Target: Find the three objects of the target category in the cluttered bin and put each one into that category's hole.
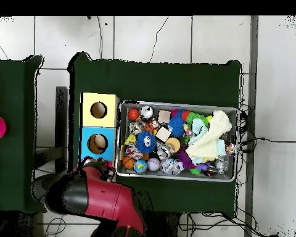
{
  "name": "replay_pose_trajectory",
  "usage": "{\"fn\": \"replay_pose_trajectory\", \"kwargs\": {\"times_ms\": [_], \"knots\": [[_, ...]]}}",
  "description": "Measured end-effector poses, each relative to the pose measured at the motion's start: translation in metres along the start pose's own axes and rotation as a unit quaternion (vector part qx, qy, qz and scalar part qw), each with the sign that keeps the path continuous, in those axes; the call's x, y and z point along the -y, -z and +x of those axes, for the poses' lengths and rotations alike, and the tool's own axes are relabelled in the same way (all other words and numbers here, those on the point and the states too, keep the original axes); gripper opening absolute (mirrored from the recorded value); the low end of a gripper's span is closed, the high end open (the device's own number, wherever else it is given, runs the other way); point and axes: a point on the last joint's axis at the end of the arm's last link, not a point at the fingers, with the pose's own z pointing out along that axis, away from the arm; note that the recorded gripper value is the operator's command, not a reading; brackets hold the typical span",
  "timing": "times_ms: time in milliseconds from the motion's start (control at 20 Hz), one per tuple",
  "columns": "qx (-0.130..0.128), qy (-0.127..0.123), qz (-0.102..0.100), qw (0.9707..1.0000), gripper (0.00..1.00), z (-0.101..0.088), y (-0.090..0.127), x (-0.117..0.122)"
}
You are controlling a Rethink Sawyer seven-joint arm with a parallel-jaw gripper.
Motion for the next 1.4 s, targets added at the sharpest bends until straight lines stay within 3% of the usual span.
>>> {"fn": "replay_pose_trajectory", "kwargs": {"times_ms": [450, 750, 1400], "knots": [[-0.016, -0.014, 0.011, 0.9997, 0.0, -0.005, -0.022, 0.014], [-0.008, -0.019, 0.009, 0.9997, 0.0, -0.011, -0.037, 0.018], [0.01, -0.001, 0.002, 1.0, 0.0, 0.015, -0.049, 0.006]]}}
